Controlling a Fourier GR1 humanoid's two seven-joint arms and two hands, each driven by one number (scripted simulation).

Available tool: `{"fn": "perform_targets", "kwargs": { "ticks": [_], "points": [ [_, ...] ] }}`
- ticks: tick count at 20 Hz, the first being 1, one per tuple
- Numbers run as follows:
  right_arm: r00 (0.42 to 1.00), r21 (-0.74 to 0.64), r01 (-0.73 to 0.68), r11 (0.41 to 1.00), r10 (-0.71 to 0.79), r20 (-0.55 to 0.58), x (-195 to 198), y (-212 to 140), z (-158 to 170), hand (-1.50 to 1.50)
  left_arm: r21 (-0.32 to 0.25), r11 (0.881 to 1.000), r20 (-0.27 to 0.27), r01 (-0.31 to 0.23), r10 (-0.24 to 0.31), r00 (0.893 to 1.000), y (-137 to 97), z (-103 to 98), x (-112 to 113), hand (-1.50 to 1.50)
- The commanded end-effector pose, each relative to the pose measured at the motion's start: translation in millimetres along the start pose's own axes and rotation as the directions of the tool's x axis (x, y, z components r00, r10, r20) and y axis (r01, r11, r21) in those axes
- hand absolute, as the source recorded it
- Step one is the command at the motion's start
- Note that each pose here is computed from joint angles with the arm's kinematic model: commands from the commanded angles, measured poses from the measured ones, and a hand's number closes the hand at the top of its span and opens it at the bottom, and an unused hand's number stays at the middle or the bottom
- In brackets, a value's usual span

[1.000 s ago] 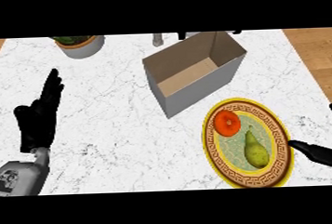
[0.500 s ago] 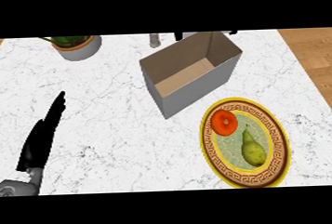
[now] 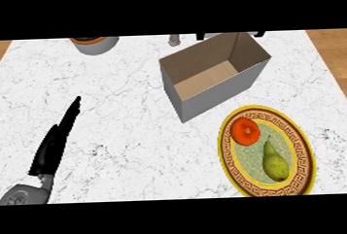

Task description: Pick the pear from the plate and place it in the cardboard box

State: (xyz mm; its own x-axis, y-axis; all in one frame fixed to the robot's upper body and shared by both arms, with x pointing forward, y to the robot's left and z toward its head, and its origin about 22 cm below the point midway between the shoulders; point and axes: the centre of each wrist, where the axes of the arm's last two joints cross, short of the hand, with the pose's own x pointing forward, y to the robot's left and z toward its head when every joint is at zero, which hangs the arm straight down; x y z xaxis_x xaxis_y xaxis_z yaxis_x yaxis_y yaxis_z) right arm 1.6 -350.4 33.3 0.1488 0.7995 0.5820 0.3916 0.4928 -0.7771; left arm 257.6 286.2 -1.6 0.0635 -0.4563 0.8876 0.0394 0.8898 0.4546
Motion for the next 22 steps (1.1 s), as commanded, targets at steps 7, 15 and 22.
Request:
{"fn": "perform_targets", "kwargs": {
  "ticks": [7, 15, 22],
  "points": [
    [0.968, 0.163, -0.153, 0.975, 0.181, -0.172, 91.2, -9.3, 2.1, -1.5, -0.048, 0.999, 0.031, 0.003, -0.002, 1.0, -5.5, -20.6, 12.2, 0.0],
    [0.912, 0.212, -0.227, 0.951, 0.284, -0.296, 107.3, 2.2, -28.8, -1.5, -0.068, 0.998, 0.038, 0.02, -0.017, 0.999, -16.3, -15.0, -0.2, 0.0],
    [0.892, 0.313, -0.201, 0.928, 0.306, -0.334, 127.9, 50.9, -71.7, -1.5, -0.036, 0.999, 0.029, 0.025, -0.024, 0.999, -9.5, -8.1, -0.4, 0.0]
  ]
}}
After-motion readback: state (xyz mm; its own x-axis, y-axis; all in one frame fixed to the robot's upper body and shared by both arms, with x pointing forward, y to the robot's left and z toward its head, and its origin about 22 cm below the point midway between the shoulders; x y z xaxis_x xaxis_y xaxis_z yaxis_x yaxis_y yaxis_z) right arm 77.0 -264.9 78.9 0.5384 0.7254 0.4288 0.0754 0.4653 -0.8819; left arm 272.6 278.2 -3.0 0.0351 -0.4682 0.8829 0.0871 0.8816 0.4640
